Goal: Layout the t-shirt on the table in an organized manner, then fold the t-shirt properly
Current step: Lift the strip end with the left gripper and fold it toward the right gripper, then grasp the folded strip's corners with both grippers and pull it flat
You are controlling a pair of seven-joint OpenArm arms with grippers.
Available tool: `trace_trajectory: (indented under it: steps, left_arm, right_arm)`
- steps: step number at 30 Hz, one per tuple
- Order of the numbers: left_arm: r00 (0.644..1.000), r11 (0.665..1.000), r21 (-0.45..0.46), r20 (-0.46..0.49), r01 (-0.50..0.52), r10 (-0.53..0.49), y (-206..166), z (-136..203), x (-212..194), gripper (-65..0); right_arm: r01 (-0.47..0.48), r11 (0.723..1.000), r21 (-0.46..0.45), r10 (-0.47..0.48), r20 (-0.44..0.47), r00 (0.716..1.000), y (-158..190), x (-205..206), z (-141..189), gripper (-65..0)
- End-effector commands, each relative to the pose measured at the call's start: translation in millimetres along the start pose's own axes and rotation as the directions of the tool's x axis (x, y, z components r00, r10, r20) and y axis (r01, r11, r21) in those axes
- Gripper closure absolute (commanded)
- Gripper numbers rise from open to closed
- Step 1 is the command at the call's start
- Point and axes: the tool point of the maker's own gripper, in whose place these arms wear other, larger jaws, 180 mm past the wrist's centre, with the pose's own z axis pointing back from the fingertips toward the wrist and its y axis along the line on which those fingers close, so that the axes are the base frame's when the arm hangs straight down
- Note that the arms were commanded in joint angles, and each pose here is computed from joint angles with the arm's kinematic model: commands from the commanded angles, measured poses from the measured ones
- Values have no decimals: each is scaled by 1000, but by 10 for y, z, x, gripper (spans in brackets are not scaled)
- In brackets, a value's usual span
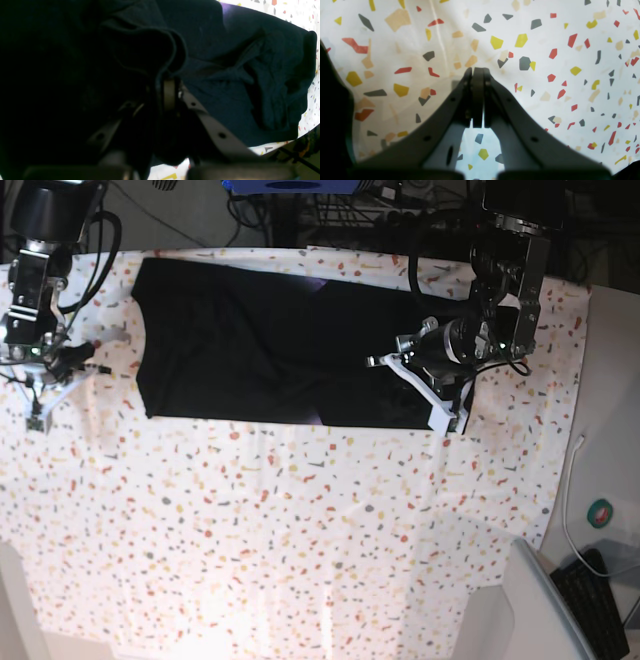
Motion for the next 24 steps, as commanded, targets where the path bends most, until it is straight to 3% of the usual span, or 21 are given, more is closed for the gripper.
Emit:
trace_trajectory:
  steps: [1,2,8,11,15,24]
  left_arm:
    - [999,1000,-14,34,15,-15,-47,30,123,0]
    - [999,1000,-15,32,17,-17,-55,26,117,0]
    - [999,1000,-18,33,21,-20,-73,26,118,-365]
    - [999,999,-28,36,16,-15,-123,14,118,-476]
    - [999,999,-46,26,28,-27,-220,-18,83,-494]
    - [980,968,-165,-32,190,-198,-839,-173,-55,-494]
  right_arm:
    - [-4,1000,-11,5,48,999,-56,171,24,0]
    - [-4,1000,-11,5,48,999,-56,171,24,0]
    - [-4,1000,-11,5,48,999,-56,171,24,0]
    - [-5,1000,-10,6,48,999,-52,171,24,0]
    - [-5,1000,-10,6,48,999,-52,171,24,0]
    - [-5,1000,-10,6,48,999,-52,171,24,0]
